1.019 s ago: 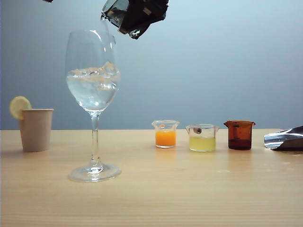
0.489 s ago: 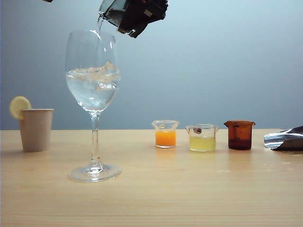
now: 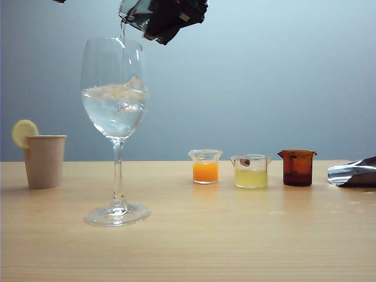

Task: Pick up the first measuring cup from the left, pour the coconut rum inside into the goblet, and finally put the measuring cup back in its original place.

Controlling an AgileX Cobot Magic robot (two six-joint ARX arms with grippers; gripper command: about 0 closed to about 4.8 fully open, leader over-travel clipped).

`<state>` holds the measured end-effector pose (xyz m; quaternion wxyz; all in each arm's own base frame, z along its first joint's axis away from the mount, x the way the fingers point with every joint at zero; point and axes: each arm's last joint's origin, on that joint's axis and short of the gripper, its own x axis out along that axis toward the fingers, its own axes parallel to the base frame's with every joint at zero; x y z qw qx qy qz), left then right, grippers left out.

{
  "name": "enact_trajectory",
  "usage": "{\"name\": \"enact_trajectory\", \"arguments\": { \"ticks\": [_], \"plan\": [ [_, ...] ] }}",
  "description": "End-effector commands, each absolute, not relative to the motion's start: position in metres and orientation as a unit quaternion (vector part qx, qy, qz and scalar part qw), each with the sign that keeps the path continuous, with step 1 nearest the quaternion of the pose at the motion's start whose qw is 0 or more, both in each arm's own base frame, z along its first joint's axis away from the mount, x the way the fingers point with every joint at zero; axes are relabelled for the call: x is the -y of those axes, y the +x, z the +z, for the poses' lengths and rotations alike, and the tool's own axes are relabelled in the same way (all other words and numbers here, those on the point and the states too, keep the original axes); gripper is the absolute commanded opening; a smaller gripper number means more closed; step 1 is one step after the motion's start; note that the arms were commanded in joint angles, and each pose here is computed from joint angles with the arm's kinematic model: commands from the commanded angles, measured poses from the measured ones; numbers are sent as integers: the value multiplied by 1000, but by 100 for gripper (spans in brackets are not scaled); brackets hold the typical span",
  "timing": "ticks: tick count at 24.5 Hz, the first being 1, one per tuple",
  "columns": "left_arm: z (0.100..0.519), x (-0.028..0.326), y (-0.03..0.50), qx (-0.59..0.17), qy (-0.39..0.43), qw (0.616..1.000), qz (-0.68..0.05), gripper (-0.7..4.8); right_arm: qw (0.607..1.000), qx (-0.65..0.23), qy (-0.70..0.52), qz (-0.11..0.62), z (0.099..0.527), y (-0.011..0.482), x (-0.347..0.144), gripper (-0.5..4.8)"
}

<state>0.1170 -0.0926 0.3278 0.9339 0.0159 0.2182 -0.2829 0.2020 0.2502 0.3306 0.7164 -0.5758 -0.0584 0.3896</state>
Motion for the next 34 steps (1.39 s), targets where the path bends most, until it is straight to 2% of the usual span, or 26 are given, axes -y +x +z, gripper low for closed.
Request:
{"name": "enact_trajectory", "arguments": {
  "ticks": [1,16,21,26,33,34],
  "plan": [
    [330,92,117,-214,11,935,-282,-5,723,81,-573,377,339,202,-250,134],
    [330,92,117,-214,11,935,-282,-5,690,112,-615,366,340,200,-253,135],
    [330,92,117,-214,12,935,-282,-5,692,122,-613,361,340,201,-255,135],
    [330,92,117,-214,11,935,-282,-5,675,139,-628,361,340,202,-257,135],
    [330,92,117,-214,12,935,-282,-5,680,163,-628,342,342,206,-261,135],
    [330,92,117,-214,11,935,-282,-5,670,170,-639,339,341,206,-262,135]
  ]
}}
